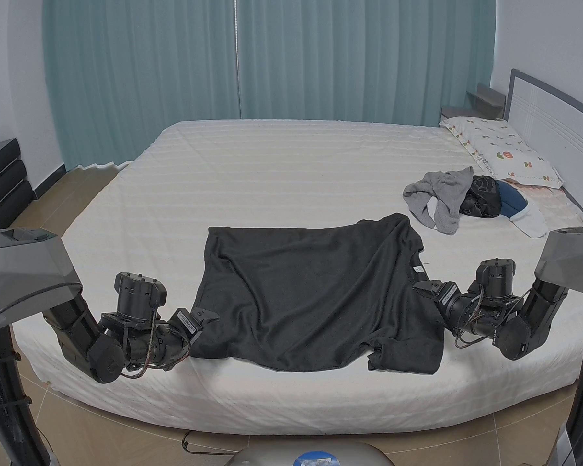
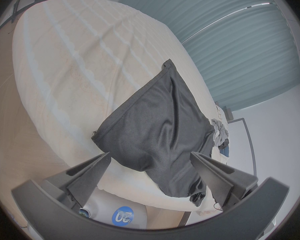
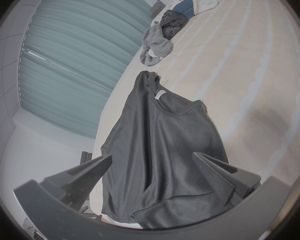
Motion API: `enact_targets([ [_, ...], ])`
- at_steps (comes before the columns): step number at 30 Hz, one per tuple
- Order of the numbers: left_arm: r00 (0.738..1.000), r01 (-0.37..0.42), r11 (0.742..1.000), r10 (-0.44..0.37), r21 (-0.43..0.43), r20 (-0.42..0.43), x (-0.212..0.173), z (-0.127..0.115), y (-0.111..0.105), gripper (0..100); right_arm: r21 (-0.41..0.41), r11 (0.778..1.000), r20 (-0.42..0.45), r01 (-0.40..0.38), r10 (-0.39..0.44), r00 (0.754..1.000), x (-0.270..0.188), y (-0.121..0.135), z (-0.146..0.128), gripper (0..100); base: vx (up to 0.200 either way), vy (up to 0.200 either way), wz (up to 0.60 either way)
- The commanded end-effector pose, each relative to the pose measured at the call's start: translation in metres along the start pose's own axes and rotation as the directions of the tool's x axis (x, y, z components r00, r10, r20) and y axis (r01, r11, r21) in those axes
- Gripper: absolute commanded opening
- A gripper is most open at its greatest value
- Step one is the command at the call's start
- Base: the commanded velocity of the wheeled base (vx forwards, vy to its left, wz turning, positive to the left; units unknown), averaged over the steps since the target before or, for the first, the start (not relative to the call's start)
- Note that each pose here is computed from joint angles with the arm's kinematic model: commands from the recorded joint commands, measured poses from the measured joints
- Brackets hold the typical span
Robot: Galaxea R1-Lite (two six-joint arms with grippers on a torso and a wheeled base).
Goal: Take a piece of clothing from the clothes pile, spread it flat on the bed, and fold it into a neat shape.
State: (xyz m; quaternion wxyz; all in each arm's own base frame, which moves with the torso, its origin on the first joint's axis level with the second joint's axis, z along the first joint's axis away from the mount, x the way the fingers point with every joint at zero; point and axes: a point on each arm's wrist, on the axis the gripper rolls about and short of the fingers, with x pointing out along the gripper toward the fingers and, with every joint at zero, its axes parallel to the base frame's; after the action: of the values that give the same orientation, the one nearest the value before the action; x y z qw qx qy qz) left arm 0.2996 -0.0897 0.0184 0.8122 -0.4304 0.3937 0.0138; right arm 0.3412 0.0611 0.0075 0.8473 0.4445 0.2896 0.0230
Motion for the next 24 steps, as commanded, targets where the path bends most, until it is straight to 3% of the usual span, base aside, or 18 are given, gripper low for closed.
enact_targets([
  [1, 1.000, 0.000, 1.000, 0.000, 0.003, -0.005, 0.000, -0.002, -0.001, 100, 0.000, 1.000, -0.004, 0.002, -0.002, 1.000, 0.001, -0.001, -0.001, 100, 0.000, -0.200, 0.00],
  [7, 1.000, -0.004, 1.000, 0.004, 0.005, -0.003, -0.002, -0.002, 0.001, 100, -0.002, 1.000, -0.007, -0.003, 0.003, 1.000, -0.001, 0.001, -0.001, 100, 0.000, -0.200, 0.00],
  [16, 1.000, -0.012, 1.000, 0.012, 0.002, 0.012, -0.003, 0.001, 0.003, 100, -0.016, 1.000, -0.033, -0.001, 0.000, 0.999, -0.003, 0.003, -0.011, 100, 0.000, 0.000, 0.00],
  [24, 1.000, -0.026, 1.000, 0.026, 0.004, 0.015, -0.009, 0.000, 0.007, 100, -0.070, 0.998, -0.060, 0.010, -0.014, 0.998, -0.005, 0.001, -0.019, 100, -0.200, 0.000, 0.00],
])
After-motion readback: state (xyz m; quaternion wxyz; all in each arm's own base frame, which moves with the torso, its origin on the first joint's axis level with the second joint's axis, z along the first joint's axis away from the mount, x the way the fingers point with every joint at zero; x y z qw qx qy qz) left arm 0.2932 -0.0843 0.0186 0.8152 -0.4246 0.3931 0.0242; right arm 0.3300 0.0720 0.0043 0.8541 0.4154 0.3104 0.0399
